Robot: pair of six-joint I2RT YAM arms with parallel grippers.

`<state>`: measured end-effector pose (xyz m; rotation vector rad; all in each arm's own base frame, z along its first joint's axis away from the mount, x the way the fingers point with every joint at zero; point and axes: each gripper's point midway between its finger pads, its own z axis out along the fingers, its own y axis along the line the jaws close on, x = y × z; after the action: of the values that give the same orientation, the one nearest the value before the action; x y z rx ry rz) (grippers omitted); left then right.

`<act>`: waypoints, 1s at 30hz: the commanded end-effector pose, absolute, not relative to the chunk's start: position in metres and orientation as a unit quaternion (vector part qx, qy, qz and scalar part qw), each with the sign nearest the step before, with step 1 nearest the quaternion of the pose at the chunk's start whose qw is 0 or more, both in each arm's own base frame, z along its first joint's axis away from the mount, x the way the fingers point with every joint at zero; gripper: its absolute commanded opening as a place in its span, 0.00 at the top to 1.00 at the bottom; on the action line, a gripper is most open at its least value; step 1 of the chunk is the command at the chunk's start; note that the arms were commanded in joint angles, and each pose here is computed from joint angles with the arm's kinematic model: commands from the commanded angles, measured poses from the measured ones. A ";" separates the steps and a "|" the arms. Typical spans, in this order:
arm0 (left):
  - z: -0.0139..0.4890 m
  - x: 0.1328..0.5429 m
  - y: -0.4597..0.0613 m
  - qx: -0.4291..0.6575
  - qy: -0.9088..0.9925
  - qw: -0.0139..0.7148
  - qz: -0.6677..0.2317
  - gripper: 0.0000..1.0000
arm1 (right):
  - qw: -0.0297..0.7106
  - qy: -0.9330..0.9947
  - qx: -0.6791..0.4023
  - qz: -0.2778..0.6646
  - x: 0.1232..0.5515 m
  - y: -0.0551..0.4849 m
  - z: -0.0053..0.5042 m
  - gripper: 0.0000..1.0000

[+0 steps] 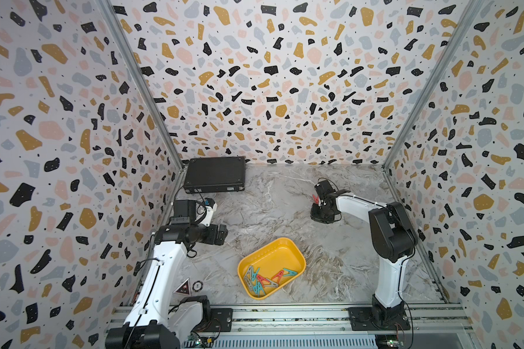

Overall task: Take the clothespins out of the storage box
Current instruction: Place the clothespin at the center of the board.

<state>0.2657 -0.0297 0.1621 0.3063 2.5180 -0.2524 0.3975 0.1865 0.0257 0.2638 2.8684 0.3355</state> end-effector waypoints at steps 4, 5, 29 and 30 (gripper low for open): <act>0.165 0.267 -0.030 0.119 0.940 0.304 -0.098 0.00 | 0.120 0.979 0.095 0.135 0.394 0.190 0.039 0.75; 0.165 0.267 -0.030 0.118 0.940 0.305 -0.099 0.00 | 0.124 0.978 0.094 0.138 0.394 0.190 0.043 0.73; 0.165 0.267 -0.030 0.117 0.940 0.304 -0.098 0.00 | 0.175 0.958 -0.074 0.216 0.334 0.221 0.161 0.62; 0.164 0.267 -0.030 0.117 0.941 0.303 -0.098 0.00 | 0.174 0.957 -0.090 0.216 0.328 0.224 0.164 0.62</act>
<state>0.2658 -0.0294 0.1623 0.3019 2.5165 -0.2589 0.3547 0.2168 0.1507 -0.0726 2.6950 0.6095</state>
